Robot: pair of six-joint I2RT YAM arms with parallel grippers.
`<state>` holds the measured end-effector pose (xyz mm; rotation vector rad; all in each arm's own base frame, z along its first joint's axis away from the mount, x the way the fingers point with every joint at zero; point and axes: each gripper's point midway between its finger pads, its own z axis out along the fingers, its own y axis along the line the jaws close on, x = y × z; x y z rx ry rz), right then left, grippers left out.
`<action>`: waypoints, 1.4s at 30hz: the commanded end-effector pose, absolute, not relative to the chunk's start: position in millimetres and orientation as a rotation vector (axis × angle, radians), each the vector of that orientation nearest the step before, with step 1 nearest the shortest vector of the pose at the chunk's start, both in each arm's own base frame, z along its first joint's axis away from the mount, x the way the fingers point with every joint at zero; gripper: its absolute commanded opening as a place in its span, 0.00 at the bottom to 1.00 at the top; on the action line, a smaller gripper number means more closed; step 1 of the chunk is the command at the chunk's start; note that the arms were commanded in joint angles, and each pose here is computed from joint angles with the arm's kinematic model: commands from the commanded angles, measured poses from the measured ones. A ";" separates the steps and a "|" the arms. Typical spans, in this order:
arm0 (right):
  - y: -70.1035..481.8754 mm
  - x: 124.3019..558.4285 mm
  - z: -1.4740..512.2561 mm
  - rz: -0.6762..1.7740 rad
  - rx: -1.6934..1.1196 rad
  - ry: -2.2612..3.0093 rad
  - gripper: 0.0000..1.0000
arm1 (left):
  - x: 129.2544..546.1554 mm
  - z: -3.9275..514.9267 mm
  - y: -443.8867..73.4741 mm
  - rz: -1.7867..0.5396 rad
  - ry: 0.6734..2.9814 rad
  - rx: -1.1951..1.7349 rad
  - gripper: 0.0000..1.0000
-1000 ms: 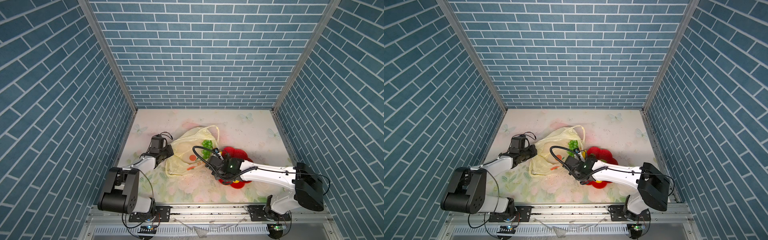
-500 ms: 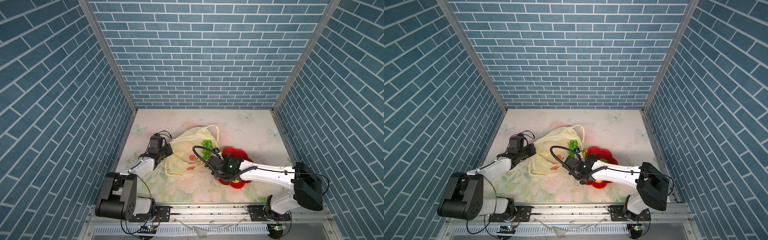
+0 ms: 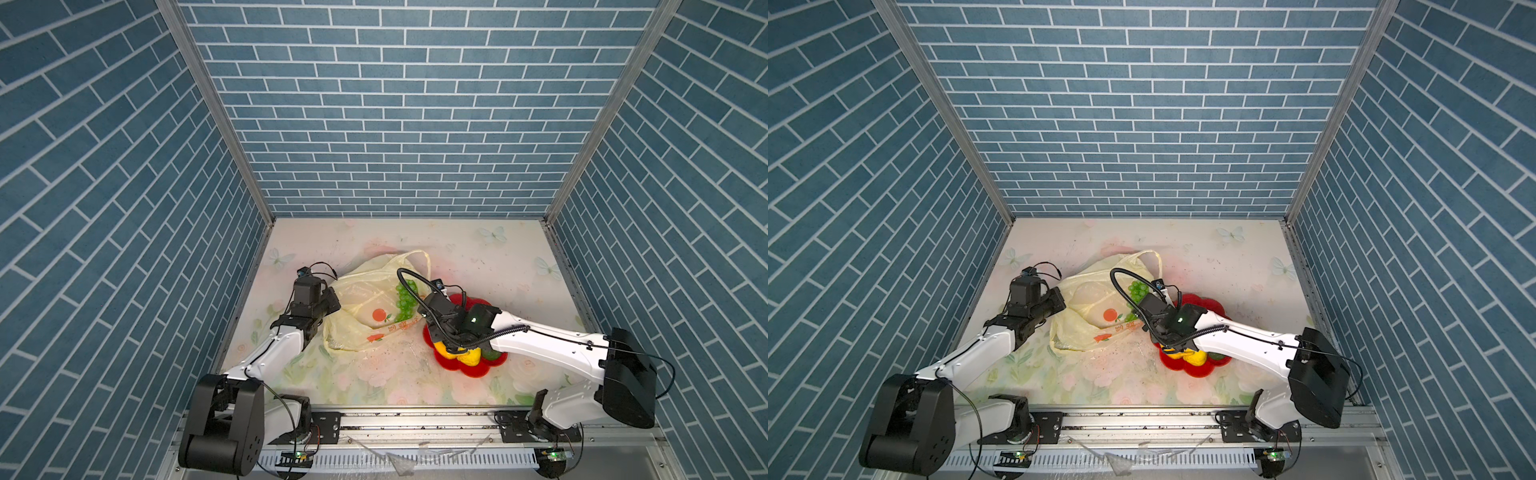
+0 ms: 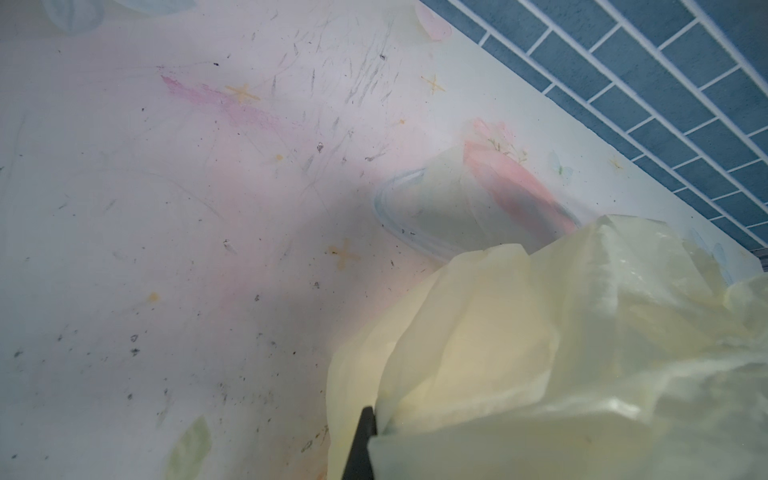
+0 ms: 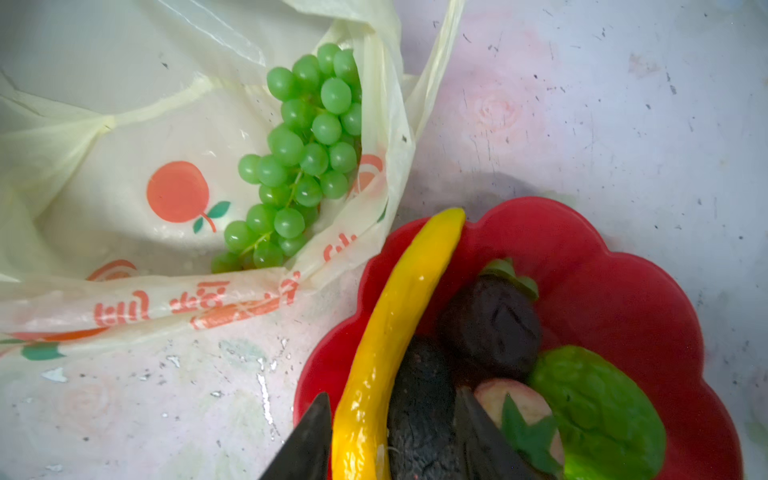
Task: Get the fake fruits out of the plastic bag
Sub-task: 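Reach the right gripper into the bag and grasp the green grapes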
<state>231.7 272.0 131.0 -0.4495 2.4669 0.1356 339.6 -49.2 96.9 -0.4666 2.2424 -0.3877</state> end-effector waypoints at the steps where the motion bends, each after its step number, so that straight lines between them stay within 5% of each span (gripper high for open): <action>1: 307.1 256.3 165.6 0.301 -0.457 2.394 0.49 | 339.2 94.0 -50.0 -0.396 2.252 -0.459 0.00; 13: 369.8 323.7 149.9 0.416 -0.368 2.493 0.45 | 343.6 99.9 -75.4 -0.419 2.273 -0.323 0.00; 42: 359.5 354.2 76.4 0.197 -0.239 2.642 0.73 | 342.6 101.9 -85.5 -0.375 2.280 -0.267 0.00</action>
